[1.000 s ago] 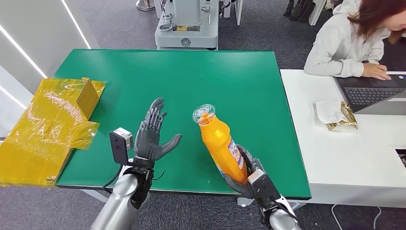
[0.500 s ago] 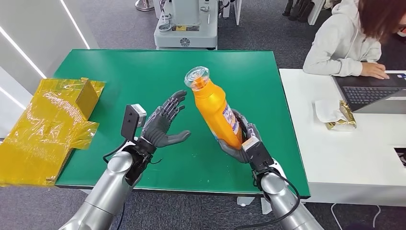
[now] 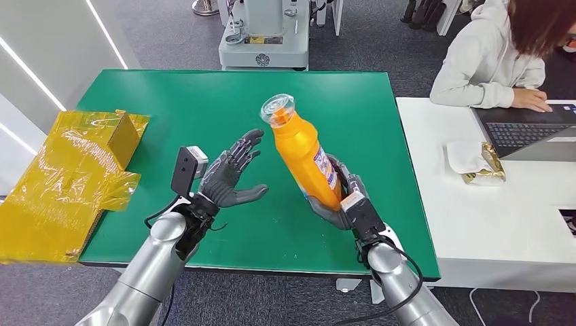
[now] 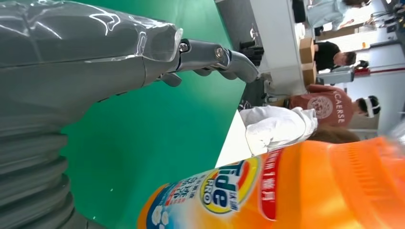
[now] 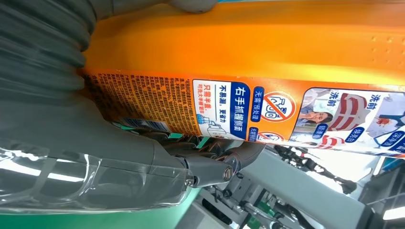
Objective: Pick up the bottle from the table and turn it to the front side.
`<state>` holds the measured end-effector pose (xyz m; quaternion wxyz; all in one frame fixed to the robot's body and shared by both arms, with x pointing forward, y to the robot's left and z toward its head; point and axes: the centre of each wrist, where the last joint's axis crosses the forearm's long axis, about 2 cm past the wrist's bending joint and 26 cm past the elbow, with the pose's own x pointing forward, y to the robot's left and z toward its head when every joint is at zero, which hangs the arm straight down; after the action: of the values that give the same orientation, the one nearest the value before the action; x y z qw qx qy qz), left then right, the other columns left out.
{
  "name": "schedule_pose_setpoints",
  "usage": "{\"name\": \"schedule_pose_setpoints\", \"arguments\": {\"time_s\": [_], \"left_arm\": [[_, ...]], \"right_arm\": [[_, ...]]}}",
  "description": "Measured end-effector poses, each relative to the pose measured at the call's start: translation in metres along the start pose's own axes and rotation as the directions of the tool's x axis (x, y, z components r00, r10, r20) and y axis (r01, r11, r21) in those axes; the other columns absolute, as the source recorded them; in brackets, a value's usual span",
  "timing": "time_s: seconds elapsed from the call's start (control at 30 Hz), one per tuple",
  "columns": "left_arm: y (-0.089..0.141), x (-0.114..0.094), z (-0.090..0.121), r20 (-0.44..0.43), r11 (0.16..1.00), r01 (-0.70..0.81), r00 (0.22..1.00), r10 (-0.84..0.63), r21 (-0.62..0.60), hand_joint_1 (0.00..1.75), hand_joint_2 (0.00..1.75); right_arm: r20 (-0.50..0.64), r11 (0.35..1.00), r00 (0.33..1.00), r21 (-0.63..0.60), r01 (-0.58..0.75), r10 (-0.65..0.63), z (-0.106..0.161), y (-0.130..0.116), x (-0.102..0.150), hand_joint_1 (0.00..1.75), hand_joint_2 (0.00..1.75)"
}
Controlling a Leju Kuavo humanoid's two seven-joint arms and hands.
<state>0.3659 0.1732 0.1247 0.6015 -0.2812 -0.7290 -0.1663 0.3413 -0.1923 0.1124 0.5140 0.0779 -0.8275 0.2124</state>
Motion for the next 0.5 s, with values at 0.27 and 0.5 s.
{"name": "schedule_pose_setpoints", "arguments": {"time_s": [0.27,0.5], "left_arm": [[0.008,0.007,-0.014,-0.009,1.0,-0.011,1.0,0.011,-0.026,0.0,1.75],[-0.004,0.017,-0.035,-0.007,0.992,-0.112,0.994,0.111,-0.06,0.0,1.75]], "right_arm": [[0.006,1.0,1.0,0.009,0.025,-0.025,-0.02,0.01,0.003,1.75,1.75],[-0.002,1.0,1.0,0.018,0.023,-0.023,-0.031,0.027,0.004,1.75,1.75]]}}
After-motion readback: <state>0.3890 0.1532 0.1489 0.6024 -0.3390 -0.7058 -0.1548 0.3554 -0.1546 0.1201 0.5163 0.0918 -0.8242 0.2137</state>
